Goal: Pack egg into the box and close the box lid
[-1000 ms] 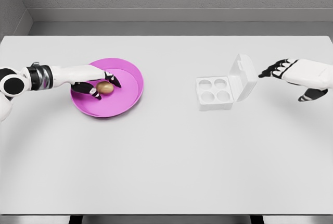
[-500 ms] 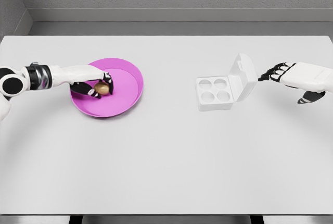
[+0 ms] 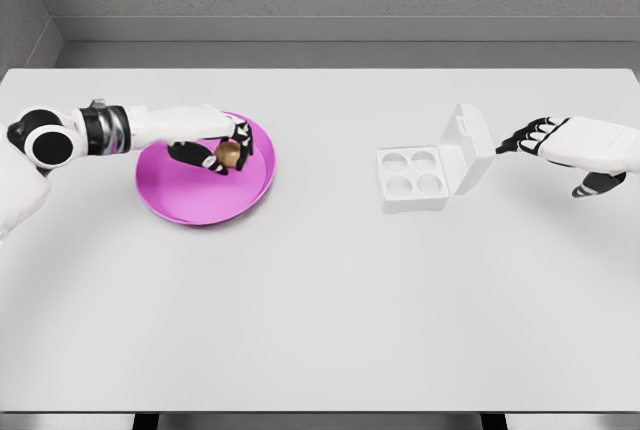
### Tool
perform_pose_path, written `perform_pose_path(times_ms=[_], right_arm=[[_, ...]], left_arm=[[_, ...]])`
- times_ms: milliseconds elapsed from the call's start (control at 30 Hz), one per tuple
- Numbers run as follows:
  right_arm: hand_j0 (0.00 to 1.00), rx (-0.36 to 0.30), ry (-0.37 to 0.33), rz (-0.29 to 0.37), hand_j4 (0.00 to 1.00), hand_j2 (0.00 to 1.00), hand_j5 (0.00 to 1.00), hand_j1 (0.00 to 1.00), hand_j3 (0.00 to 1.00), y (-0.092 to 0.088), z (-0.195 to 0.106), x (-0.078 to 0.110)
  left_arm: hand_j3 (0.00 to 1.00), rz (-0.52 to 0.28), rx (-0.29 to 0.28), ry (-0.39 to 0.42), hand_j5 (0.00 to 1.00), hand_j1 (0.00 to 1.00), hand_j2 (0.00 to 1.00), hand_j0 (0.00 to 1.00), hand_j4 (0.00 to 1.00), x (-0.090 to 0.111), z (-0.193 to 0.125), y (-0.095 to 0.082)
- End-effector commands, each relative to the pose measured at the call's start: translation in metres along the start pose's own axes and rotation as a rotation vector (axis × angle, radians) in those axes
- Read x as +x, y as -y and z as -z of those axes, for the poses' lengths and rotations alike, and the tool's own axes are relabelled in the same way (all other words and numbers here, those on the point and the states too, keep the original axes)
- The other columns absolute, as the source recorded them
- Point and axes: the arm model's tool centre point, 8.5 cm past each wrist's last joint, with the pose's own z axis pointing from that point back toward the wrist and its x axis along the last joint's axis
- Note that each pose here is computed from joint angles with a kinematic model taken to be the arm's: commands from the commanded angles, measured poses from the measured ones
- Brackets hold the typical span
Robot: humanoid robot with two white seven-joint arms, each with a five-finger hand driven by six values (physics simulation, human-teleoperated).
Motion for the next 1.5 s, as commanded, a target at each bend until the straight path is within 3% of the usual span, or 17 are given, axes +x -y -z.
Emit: perform_pose_path(times_ms=[0, 267, 467, 667, 900, 1133, 1467], right_arm=[[1.0, -0.003, -0.001, 0.004, 1.0, 1.0, 1.0, 1.0, 1.0, 0.0, 0.0, 0.0], [1.0, -0.007, -0.001, 0.002, 1.0, 1.0, 1.0, 1.0, 1.0, 0.002, 0.0, 0.0], [1.0, -0.008, -0.001, 0.001, 1.0, 1.0, 1.0, 1.0, 1.0, 0.003, 0.0, -0.001], [1.0, -0.009, -0.001, 0.0, 1.0, 1.0, 1.0, 1.0, 1.0, 0.003, 0.0, 0.0], [1.0, -0.012, -0.002, -0.003, 1.0, 1.0, 1.0, 1.0, 1.0, 0.005, -0.001, -0.001], [1.0, -0.012, -0.002, -0.003, 1.0, 1.0, 1.0, 1.0, 1.0, 0.005, -0.001, -0.001], [1.0, -0.012, -0.002, -0.003, 1.0, 1.0, 1.0, 1.0, 1.0, 0.005, -0.001, -0.001]], left_arm=[[0.28, 0.009, 0.021, 0.062, 0.28, 0.28, 0.28, 0.28, 0.28, 0.019, 0.019, -0.006], [0.28, 0.038, 0.029, 0.201, 0.28, 0.28, 0.28, 0.28, 0.28, 0.069, 0.075, -0.018], [0.27, 0.054, 0.036, 0.266, 0.27, 0.27, 0.27, 0.27, 0.27, 0.094, 0.098, -0.027], [0.27, 0.111, 0.007, 0.344, 0.27, 0.27, 0.27, 0.27, 0.27, 0.132, 0.129, -0.039], [0.27, 0.126, -0.055, 0.309, 0.27, 0.27, 0.27, 0.27, 0.27, 0.137, 0.16, -0.037], [0.27, 0.153, -0.044, 0.332, 0.27, 0.27, 0.27, 0.27, 0.27, 0.152, 0.168, -0.05], [0.29, 0.14, -0.074, 0.265, 0.29, 0.29, 0.29, 0.29, 0.29, 0.132, 0.17, -0.046]])
